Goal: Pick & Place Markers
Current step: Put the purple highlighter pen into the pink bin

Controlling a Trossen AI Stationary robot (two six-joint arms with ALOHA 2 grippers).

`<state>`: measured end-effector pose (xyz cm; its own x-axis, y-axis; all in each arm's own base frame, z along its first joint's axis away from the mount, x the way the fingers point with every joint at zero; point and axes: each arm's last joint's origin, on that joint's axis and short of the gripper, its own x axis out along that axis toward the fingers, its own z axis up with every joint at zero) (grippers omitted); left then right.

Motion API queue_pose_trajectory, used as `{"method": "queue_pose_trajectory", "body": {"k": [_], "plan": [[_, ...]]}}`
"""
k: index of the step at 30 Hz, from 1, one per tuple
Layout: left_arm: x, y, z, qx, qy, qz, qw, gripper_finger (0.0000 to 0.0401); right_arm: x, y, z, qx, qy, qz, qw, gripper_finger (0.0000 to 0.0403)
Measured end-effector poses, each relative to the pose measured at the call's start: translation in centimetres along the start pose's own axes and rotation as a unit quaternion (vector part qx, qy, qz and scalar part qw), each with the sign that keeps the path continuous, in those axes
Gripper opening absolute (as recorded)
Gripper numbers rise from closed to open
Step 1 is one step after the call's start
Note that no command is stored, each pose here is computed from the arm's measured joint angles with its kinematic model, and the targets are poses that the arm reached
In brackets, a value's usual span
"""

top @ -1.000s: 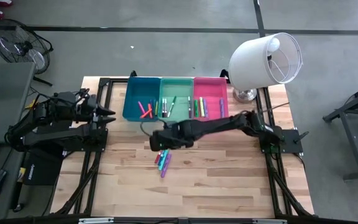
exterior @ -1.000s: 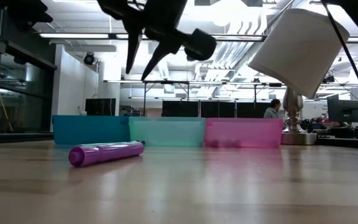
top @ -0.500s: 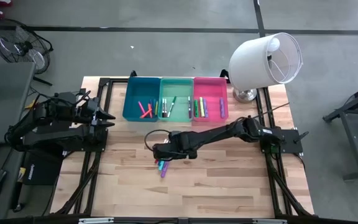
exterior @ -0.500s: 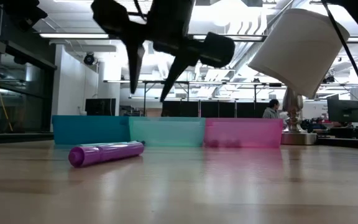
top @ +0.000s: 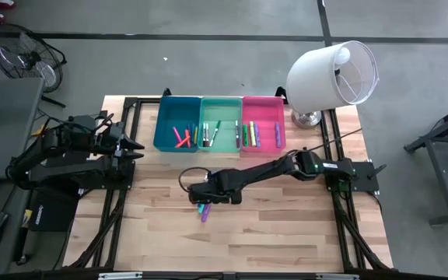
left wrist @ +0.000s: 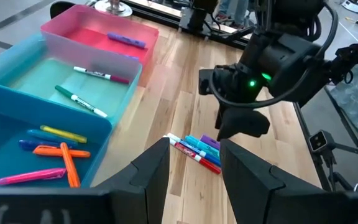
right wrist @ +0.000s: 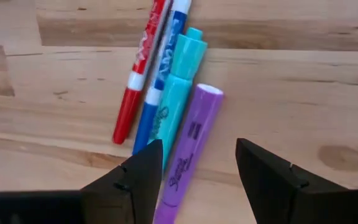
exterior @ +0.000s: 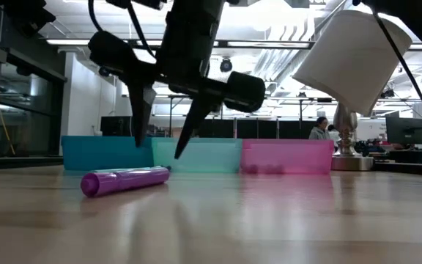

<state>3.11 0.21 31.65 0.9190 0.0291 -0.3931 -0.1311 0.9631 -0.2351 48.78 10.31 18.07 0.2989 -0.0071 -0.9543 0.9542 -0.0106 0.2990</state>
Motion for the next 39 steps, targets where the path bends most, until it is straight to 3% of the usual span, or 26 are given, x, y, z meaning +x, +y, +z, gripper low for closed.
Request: {"method": "queue_pose_trajectory", "body": {"k": [13,27,39], "plan": [[0.0,0.0,-0.2,-0.001,0.007,0.003,1.0,0.014,3.6,-0.5,-1.5,0.005,0.03,-0.024,0.999,0.0192],[0.0,0.1,-0.3,-0.002,0.017,0.006,1.0,0.014,3.6,-2.0,-3.9,-0.004,0.052,-0.072,0.996,0.0192],[0.0,0.1,-0.3,0.004,0.016,0.012,1.0,0.014,3.6,-2.2,-4.0,-0.005,0.036,-0.077,0.996,0.0192]]}}
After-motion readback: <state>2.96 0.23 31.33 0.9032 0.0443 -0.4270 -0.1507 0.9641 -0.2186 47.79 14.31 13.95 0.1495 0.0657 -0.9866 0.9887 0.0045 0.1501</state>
